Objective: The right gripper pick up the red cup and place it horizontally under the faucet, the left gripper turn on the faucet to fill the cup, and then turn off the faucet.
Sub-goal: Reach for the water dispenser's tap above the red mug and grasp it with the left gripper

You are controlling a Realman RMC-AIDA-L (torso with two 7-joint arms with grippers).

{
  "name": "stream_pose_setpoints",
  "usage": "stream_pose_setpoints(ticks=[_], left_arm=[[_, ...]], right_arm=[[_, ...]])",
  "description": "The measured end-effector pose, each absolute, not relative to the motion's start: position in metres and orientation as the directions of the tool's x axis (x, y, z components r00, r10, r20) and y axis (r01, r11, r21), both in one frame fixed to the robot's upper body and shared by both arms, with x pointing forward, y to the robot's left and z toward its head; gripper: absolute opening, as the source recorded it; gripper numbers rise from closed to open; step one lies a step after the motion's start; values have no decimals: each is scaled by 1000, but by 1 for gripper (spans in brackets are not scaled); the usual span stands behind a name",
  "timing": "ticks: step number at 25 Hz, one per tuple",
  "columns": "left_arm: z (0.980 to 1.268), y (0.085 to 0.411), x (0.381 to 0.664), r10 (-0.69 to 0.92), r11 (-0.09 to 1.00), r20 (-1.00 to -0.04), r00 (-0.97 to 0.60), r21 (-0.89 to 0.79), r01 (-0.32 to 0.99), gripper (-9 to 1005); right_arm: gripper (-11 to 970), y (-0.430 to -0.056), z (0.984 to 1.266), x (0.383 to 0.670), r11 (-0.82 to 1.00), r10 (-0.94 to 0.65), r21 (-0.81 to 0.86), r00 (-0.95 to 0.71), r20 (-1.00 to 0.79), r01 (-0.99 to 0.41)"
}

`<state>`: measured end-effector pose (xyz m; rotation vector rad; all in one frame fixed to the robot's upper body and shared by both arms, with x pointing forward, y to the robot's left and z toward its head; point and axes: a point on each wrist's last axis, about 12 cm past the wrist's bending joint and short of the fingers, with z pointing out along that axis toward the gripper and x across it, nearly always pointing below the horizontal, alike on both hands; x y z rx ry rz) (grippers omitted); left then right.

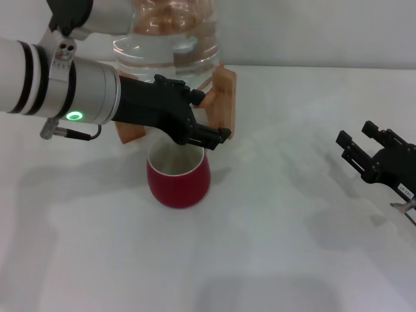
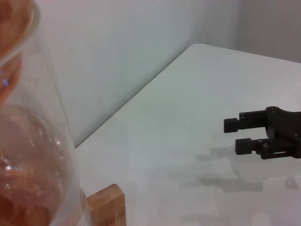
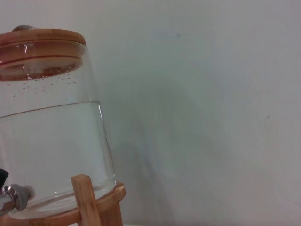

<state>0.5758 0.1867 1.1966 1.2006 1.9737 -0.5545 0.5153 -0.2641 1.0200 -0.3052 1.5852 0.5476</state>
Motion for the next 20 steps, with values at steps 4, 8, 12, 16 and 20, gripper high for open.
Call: stream_pose_setpoints(ticks=[4, 8, 12, 16, 20], left_arm=[[1196, 187, 575, 560, 468, -778, -283, 15, 884, 857], [1195, 186, 574, 560, 461, -779, -281, 12, 887, 858], [1196, 185, 574, 559, 458, -781, -278, 11, 889, 858], [1196, 186, 573, 559, 458, -782, -276, 14, 889, 858], [1196, 187, 572, 558, 460, -783, -274, 17, 888, 858]], right_arm=[[607, -264, 1020, 514, 847, 131, 163, -98, -987, -506], [607, -264, 1020, 514, 847, 132, 164, -99, -986, -505], [606, -264, 1019, 514, 847, 134, 165, -99, -986, -506], [606, -264, 1019, 514, 847, 135, 167, -100, -986, -505], [606, -264, 1019, 514, 847, 135, 168, -100, -986, -505]])
